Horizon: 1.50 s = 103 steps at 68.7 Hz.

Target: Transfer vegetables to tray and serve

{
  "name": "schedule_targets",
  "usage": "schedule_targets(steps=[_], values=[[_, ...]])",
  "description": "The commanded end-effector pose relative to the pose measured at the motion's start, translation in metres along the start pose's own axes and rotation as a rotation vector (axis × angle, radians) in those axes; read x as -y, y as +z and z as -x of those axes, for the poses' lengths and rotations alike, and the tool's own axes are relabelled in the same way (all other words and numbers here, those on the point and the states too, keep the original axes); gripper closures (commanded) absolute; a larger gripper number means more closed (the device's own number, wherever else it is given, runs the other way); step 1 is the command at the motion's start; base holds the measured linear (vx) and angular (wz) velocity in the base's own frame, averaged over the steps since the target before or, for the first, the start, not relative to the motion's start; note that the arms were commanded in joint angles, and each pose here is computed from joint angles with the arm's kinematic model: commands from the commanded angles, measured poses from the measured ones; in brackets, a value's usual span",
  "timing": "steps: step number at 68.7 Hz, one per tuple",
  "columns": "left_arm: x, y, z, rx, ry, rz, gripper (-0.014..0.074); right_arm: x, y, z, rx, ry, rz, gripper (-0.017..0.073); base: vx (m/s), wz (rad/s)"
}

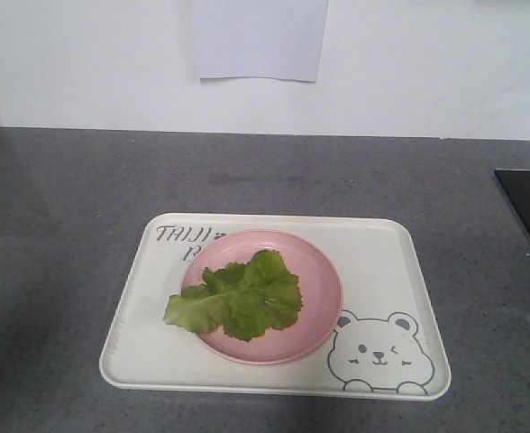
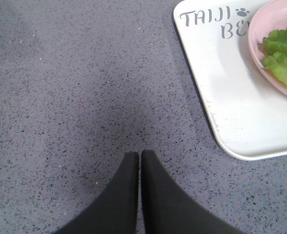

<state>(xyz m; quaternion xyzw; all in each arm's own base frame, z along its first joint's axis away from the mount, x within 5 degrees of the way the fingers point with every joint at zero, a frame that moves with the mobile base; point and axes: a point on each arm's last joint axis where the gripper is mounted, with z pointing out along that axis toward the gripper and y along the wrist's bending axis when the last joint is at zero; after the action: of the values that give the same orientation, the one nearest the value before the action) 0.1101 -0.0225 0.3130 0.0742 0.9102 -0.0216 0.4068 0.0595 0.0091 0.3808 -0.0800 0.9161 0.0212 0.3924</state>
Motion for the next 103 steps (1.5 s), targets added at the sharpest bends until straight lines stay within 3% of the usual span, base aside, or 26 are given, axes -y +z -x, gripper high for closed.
schedule_targets(steps=[1, 21, 26, 33, 41, 52, 62, 88, 103], values=[[0.000, -0.004, 0.009, 0.068, -0.005, -0.005, 0.0601, 0.001, -0.005, 0.009, 0.064, -0.001, -0.008, 0.0569, 0.00, 0.00], [0.001, -0.004, 0.009, 0.068, -0.008, -0.008, 0.0601, 0.001, -0.005, 0.009, 0.064, -0.001, -0.008, 0.0569, 0.00, 0.00], [0.003, -0.006, 0.008, 0.073, -0.027, -0.038, 0.0601, 0.001, -0.005, 0.009, 0.064, -0.001, -0.008, 0.0569, 0.00, 0.00], [0.002, -0.013, 0.007, 0.149, 0.002, -0.046, 0.0601, 0.001, -0.005, 0.009, 0.063, -0.001, -0.008, 0.0569, 0.00, 0.00], [-0.003, -0.021, 0.003, 0.344, -0.027, -0.031, 0.0601, 0.001, -0.005, 0.009, 0.063, -0.001, -0.008, 0.0569, 0.00, 0.00], [-0.009, -0.018, -0.028, 0.540, -0.098, 0.009, 0.0601, 0.001, -0.005, 0.009, 0.063, -0.001, -0.008, 0.0569, 0.00, 0.00], [-0.008, -0.002, -0.064, 0.634, -0.138, 0.014, 0.0601, 0.001, -0.005, 0.009, 0.063, -0.001, -0.008, 0.0569, 0.00, 0.00], [-0.006, 0.030, -0.119, 0.804, -0.132, 0.010, 0.0601, 0.001, -0.004, 0.009, 0.061, 0.000, -0.007, 0.0569, 0.00, 0.00], [-0.007, 0.038, -0.125, 0.777, -0.139, 0.021, 0.0601, 0.001, -0.004, 0.008, 0.057, 0.000, -0.006, 0.0569, 0.00, 0.00]])
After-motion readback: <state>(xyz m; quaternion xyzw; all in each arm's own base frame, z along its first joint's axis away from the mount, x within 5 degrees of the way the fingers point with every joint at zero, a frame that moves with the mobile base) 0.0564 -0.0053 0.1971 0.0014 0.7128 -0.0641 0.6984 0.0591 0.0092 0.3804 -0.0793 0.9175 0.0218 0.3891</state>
